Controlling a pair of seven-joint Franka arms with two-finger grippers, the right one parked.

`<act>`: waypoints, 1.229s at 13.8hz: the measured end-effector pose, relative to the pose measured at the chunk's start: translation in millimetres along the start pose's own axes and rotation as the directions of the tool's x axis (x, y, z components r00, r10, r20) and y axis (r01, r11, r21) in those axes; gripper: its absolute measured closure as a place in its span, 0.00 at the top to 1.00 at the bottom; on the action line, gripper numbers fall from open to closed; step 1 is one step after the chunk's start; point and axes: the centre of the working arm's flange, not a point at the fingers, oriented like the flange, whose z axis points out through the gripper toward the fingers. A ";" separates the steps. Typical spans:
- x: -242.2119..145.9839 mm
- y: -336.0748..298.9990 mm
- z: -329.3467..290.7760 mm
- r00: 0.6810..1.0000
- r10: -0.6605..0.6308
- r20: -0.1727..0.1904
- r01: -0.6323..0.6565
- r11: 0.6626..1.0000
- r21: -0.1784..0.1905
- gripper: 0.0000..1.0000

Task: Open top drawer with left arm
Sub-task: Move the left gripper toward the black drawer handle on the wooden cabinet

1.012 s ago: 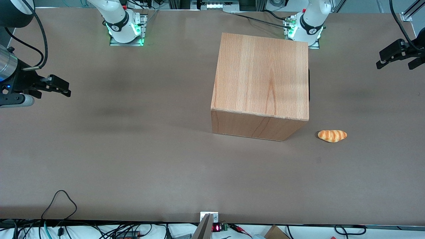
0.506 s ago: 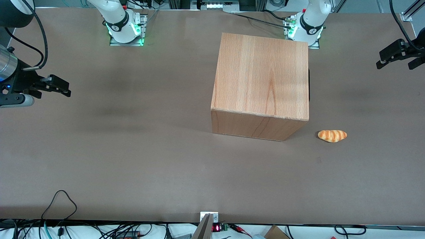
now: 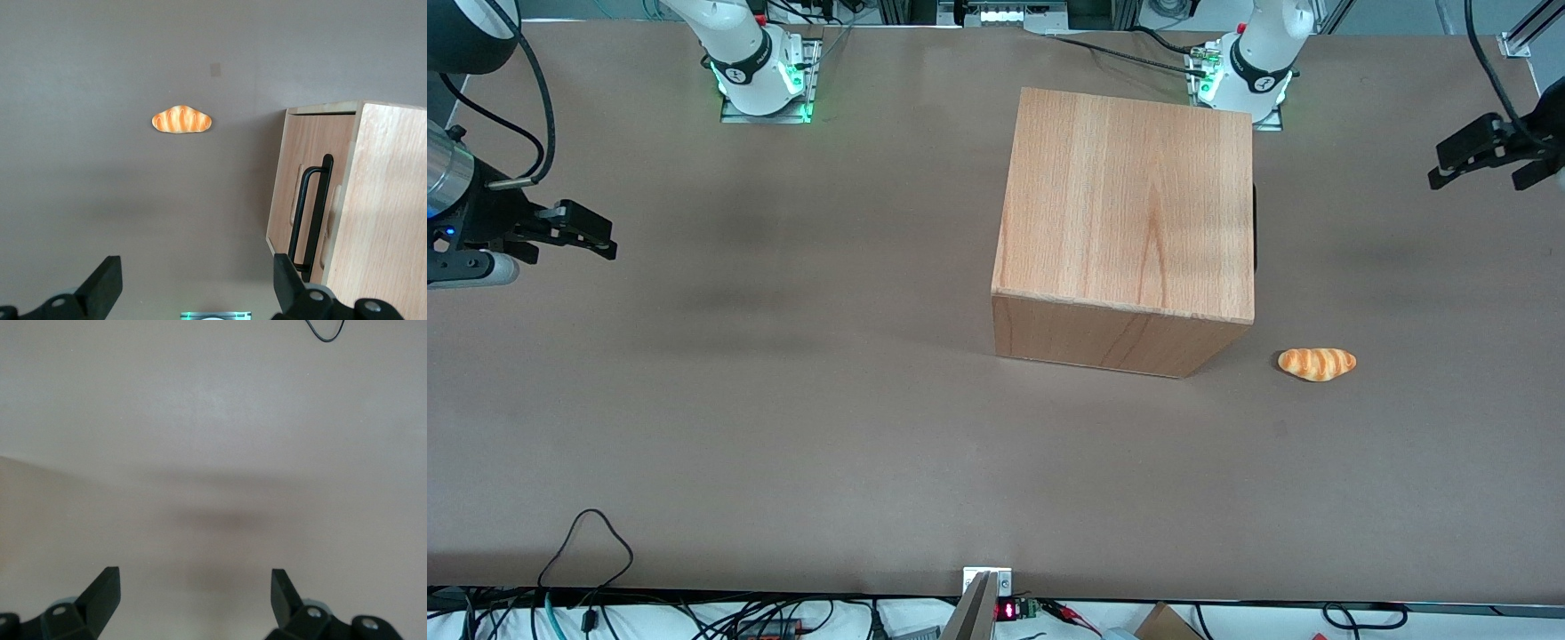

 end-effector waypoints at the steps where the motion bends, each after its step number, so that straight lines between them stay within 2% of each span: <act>1: 3.8 1.6 6.9 1.000 -0.002 0.016 0.002 1.000 0.000 1.00; 5: 10.9 12.5 35.9 0.997 0.014 0.080 -0.013 1.000 -0.003 1.00; 8: 12.2 26.4 60.8 0.992 0.036 0.120 -0.032 0.999 -0.035 1.00; 13: 17.4 48.6 116.7 0.989 0.050 0.136 -0.040 0.996 -0.077 1.00; 17: 16.5 56.2 157.7 0.988 0.043 0.145 -0.025 0.991 -0.129 1.00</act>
